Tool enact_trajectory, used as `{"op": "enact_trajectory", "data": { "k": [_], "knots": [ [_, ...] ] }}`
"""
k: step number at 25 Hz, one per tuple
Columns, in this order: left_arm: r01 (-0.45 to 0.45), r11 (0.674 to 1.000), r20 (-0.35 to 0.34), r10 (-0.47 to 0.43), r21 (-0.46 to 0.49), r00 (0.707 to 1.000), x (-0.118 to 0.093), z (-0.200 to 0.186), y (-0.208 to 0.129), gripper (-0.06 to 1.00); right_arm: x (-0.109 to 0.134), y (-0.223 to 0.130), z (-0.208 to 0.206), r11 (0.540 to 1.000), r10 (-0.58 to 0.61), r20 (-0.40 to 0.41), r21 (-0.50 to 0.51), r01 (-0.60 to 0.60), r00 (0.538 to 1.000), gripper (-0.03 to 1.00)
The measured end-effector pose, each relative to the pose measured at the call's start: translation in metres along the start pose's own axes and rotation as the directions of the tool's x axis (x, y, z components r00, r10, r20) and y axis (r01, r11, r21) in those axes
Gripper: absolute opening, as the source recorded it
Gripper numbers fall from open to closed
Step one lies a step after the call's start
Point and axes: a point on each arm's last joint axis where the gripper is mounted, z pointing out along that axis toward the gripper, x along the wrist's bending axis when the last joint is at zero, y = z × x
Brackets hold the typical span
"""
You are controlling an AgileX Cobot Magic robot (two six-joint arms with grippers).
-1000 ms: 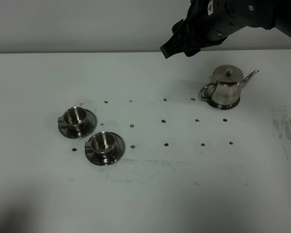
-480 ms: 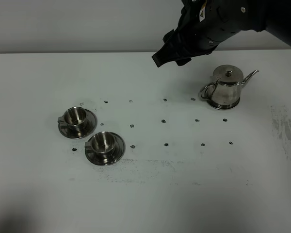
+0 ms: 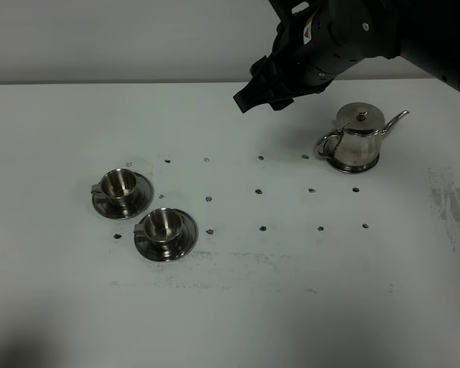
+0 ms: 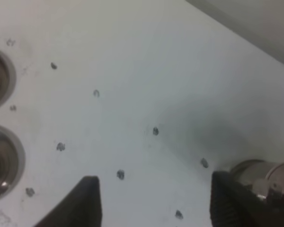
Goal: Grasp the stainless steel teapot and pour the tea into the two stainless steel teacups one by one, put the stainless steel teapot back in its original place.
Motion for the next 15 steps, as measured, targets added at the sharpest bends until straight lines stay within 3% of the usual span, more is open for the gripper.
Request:
{"op": "enact_trajectory", "data": {
  "k": [6,15],
  "knots": [
    [0.000,1.000,0.000,0.000,0.000,1.000,0.000,0.000,0.000,0.36,-0.001,0.018,0.022,1.000,-0.022,0.040,-0.018,0.023,0.999,0.49],
    [0.000,1.000,0.000,0.000,0.000,1.000,0.000,0.000,0.000,0.36,0.000,0.027,0.106,0.997,-0.010,0.043,0.078,0.007,0.999,0.49]
  ]
}}
